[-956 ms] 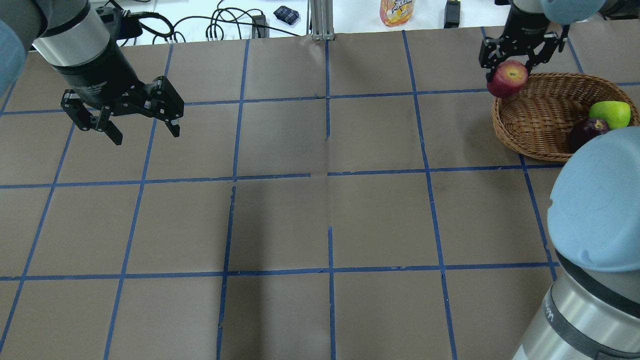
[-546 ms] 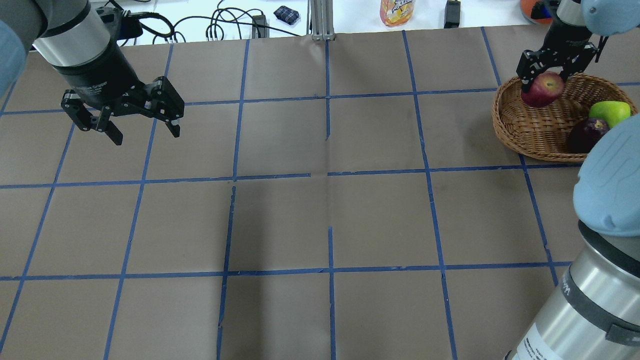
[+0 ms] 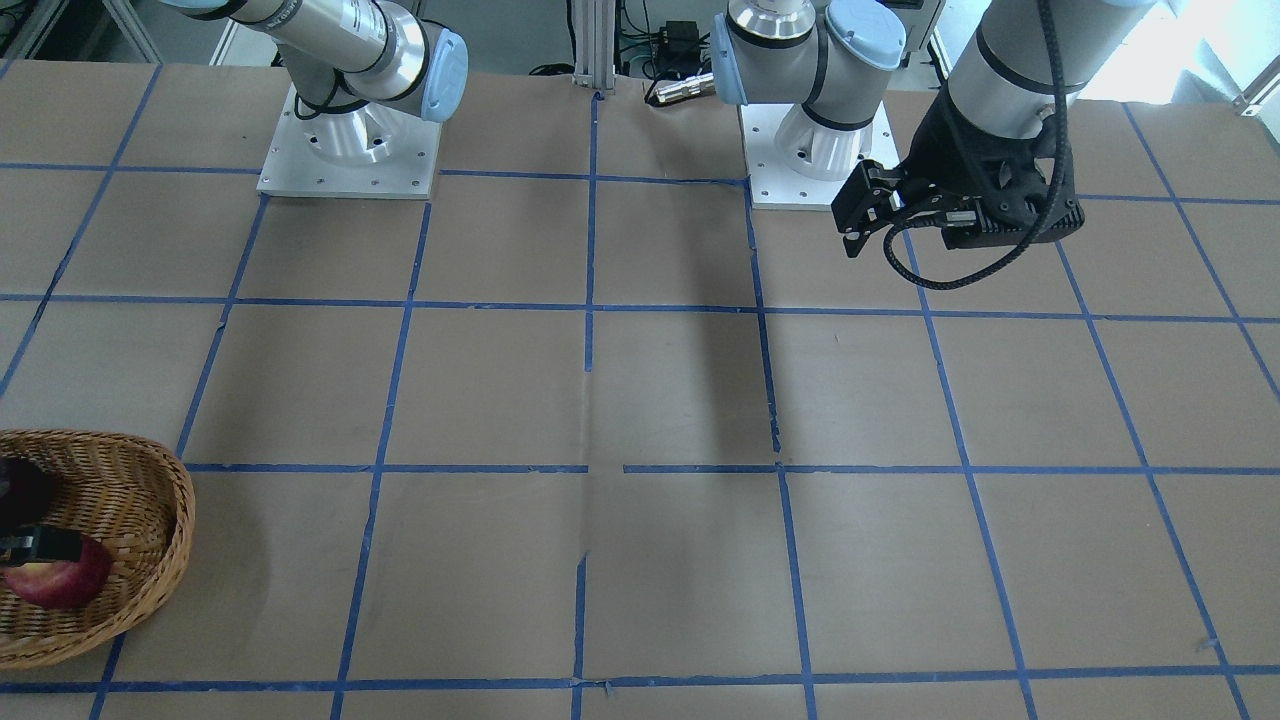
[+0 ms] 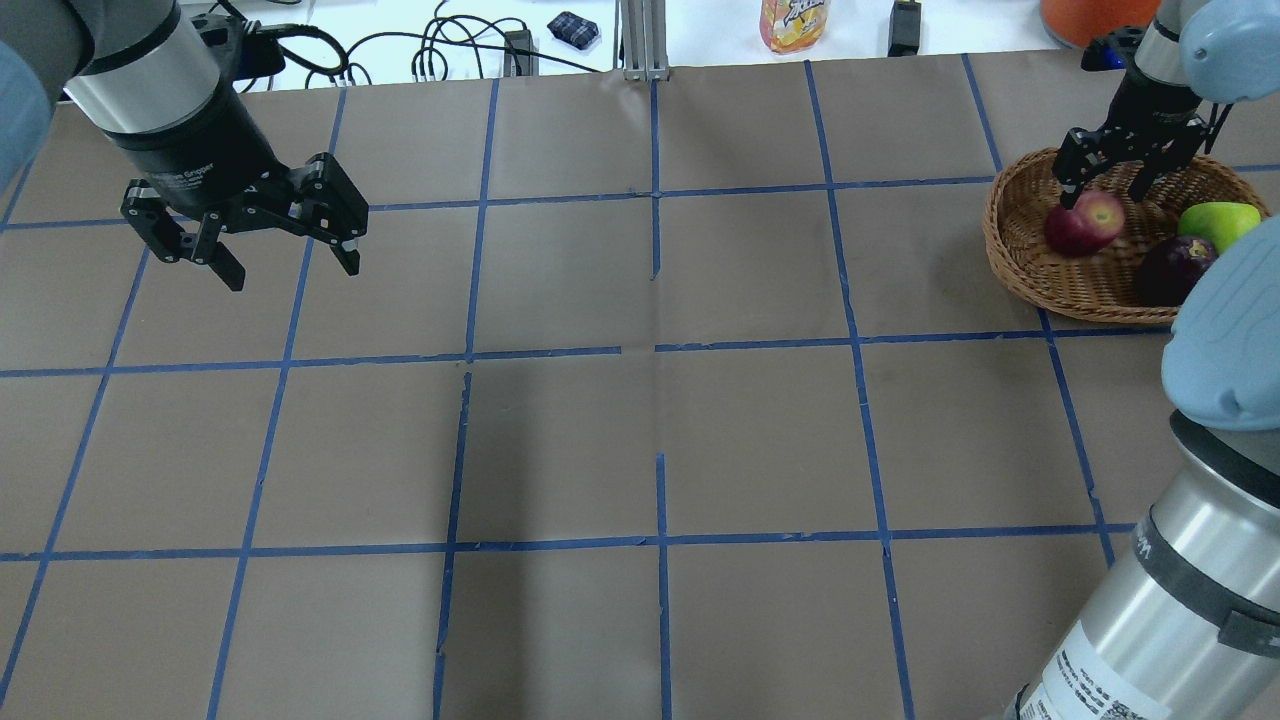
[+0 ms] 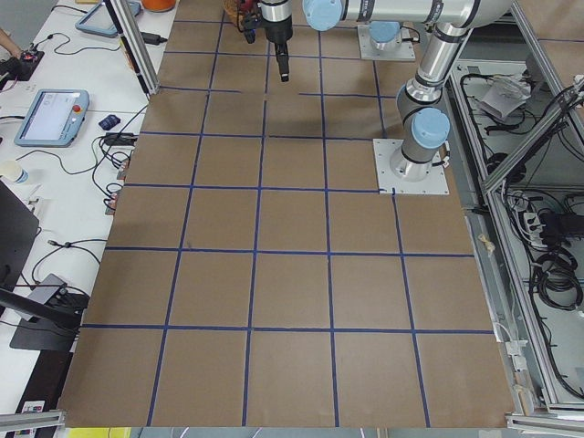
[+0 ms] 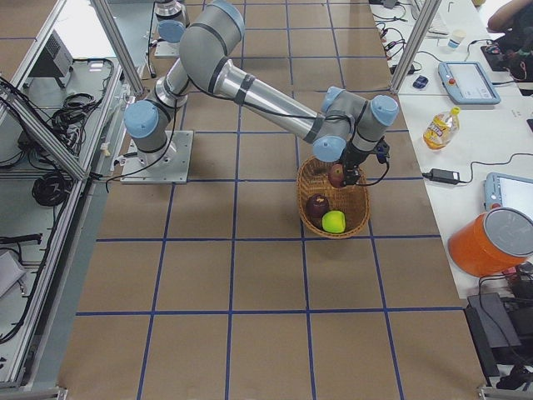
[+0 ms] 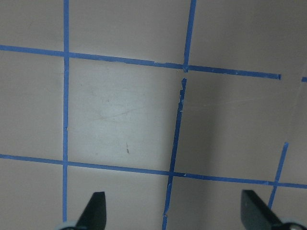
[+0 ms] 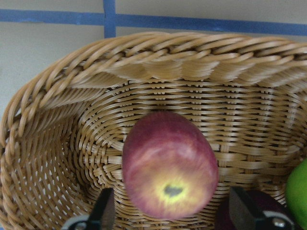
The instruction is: Put all apples into basket
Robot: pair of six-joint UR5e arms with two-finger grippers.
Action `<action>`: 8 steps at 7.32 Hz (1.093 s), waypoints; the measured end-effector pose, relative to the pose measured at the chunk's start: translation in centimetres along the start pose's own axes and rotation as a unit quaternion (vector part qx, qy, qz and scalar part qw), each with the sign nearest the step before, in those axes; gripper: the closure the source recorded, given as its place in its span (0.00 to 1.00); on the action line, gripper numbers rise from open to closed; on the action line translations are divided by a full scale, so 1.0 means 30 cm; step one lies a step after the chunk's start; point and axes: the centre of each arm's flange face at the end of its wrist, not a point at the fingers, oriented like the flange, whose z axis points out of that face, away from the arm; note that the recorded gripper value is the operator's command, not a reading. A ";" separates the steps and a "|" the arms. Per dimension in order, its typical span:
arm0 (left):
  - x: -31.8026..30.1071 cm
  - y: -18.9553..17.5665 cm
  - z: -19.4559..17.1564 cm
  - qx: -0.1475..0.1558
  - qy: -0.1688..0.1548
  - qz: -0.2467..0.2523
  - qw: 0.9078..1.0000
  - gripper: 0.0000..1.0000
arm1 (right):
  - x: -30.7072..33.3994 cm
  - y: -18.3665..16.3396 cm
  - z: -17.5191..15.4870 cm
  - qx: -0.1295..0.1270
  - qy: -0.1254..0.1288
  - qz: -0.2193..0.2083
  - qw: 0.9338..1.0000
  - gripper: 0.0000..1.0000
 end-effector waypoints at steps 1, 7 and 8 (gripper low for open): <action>0.000 0.001 0.002 -0.001 0.000 0.000 1.000 0.00 | -0.001 0.009 -0.003 -0.008 -0.004 0.000 1.000 0.00; 0.002 0.011 0.025 -0.006 0.000 0.001 1.000 0.00 | -0.379 0.433 -0.698 0.024 -0.011 0.034 0.999 0.00; 0.002 0.011 0.026 -0.007 0.000 0.001 1.000 0.00 | -0.538 0.504 -0.766 0.035 -0.009 0.045 0.998 0.00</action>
